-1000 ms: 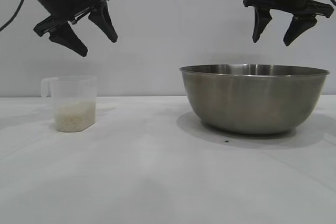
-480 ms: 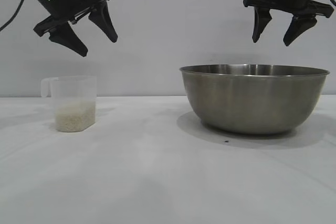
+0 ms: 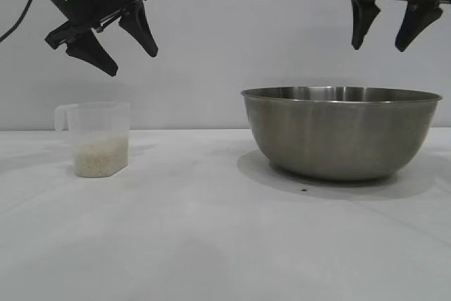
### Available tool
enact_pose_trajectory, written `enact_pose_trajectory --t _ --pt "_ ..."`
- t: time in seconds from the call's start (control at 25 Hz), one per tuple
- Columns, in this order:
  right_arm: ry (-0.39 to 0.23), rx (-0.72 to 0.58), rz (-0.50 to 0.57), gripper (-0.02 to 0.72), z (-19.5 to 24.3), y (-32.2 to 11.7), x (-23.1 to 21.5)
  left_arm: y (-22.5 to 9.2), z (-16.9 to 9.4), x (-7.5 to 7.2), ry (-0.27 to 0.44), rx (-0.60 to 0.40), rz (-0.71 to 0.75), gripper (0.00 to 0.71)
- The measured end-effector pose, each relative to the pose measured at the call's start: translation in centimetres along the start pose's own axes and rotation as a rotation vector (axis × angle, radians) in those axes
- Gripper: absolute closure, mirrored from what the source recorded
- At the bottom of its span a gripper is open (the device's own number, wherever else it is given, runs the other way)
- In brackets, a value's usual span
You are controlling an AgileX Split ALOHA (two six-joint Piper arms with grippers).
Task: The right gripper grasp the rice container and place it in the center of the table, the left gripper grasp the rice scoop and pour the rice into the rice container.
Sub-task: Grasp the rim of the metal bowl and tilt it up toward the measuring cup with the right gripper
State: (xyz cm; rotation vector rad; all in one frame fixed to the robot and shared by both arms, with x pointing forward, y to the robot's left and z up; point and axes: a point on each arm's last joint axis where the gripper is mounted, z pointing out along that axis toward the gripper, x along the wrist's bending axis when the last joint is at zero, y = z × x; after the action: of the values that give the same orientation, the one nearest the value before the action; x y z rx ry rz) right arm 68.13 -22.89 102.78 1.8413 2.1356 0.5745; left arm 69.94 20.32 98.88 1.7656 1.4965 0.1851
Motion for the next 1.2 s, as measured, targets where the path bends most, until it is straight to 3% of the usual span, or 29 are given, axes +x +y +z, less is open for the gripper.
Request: enact_pose_trajectory --t 0.32,0.56,1.04,1.2 --pt "0.008 0.264 -0.004 0.253 -1.6 -2.2 0.1 0.0 0.0 0.0 -0.001 0.002 0.000 0.217" --pt "0.020 0.310 0.005 0.253 -1.1 -2.6 0.2 0.0 0.0 0.0 -0.001 0.002 0.000 0.217" --pt "0.031 0.477 0.026 0.253 6.1 -4.5 -0.1 0.0 0.0 0.0 -0.001 0.002 0.000 0.217" --pt "0.029 0.466 0.028 0.253 7.3 -4.6 -0.2 0.0 0.0 0.0 -0.001 0.002 0.000 0.217"
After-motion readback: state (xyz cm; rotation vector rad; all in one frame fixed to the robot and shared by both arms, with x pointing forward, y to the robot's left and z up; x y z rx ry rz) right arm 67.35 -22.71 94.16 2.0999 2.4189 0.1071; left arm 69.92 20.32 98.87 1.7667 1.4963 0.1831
